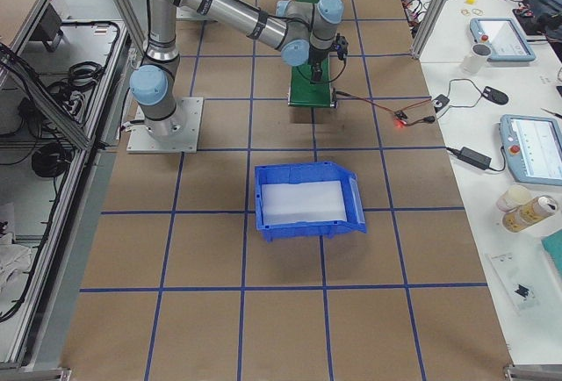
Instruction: Move capacitor from left to right
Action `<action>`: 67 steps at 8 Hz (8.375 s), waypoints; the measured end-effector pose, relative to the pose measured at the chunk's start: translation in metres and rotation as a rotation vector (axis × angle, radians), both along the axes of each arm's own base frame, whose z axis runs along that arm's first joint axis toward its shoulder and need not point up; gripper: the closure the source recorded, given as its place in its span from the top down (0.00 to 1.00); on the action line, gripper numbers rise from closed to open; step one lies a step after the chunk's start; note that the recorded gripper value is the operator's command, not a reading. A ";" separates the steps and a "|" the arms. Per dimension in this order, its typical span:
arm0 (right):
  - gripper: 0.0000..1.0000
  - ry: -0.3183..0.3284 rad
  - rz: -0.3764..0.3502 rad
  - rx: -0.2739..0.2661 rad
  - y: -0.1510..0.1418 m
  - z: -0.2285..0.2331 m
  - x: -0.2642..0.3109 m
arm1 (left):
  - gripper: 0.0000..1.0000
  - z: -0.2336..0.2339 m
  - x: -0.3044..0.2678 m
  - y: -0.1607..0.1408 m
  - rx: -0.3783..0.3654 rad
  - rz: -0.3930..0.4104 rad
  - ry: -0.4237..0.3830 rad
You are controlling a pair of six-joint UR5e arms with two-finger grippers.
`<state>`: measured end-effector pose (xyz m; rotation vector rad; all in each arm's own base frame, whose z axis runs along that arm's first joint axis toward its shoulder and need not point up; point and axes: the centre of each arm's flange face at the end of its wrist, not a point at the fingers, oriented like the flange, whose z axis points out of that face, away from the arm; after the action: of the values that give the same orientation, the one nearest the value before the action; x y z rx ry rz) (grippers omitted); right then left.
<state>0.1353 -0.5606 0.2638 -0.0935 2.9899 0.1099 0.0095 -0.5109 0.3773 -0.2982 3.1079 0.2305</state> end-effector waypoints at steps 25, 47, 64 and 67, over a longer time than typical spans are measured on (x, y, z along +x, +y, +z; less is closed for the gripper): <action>0.84 0.038 -0.140 0.008 0.008 -0.003 0.052 | 1.00 -0.008 0.002 0.008 0.051 0.010 0.010; 0.00 0.254 0.248 -0.002 0.008 0.037 -0.446 | 1.00 -0.001 0.010 0.013 0.044 0.030 0.014; 1.00 0.210 0.235 -0.159 0.076 0.216 -0.338 | 1.00 0.002 0.012 0.010 0.030 0.028 0.007; 1.00 0.206 0.151 -0.206 0.051 0.259 -0.184 | 1.00 0.009 0.003 0.006 -0.008 0.027 0.003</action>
<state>-0.0491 -0.5097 0.5229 -0.3512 3.1874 -0.1835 0.0129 -0.5048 0.3862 -0.3404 3.1101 0.2195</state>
